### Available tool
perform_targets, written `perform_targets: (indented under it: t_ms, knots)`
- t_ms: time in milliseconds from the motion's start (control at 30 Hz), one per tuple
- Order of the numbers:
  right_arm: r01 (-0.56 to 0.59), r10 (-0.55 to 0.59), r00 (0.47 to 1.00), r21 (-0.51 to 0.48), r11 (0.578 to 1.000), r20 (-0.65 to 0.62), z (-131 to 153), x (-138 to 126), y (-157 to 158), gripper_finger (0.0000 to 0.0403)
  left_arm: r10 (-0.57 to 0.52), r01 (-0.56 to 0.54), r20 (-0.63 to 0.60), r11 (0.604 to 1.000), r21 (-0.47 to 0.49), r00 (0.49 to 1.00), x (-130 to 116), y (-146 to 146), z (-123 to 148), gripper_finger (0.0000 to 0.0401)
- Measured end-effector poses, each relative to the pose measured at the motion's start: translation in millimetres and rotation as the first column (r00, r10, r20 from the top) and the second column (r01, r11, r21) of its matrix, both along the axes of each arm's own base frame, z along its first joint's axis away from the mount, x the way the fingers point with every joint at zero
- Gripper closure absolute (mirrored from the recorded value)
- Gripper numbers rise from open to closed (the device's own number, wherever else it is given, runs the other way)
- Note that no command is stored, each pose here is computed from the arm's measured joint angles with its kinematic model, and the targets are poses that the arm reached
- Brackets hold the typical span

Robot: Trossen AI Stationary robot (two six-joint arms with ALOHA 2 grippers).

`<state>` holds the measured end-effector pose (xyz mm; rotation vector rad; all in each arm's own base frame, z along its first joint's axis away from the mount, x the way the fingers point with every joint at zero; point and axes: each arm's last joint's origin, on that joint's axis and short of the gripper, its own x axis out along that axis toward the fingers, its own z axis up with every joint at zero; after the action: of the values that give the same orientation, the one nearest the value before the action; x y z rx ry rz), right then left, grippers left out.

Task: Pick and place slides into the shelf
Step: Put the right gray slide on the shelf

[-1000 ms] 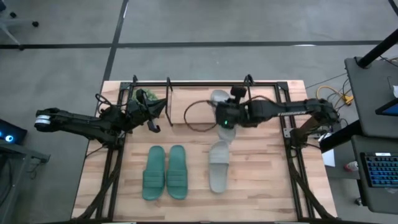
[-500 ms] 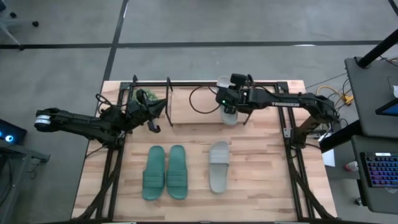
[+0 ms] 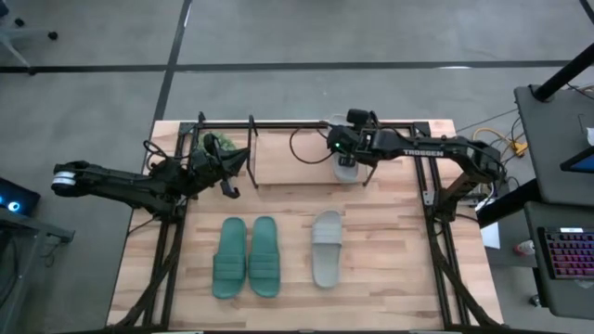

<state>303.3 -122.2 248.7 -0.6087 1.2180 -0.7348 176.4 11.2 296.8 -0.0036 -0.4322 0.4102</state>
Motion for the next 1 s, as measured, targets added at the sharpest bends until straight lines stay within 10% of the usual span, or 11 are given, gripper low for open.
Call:
perform_targets:
  t_ms: [1000]
  knots:
    - [-0.044,0.043,0.999,-0.076,0.996,-0.006,-53.4,-15.9,-14.0,0.0394,0.000,0.000,-0.002,1.000,0.000,1.000,0.0,0.0,-0.5,0.0401]
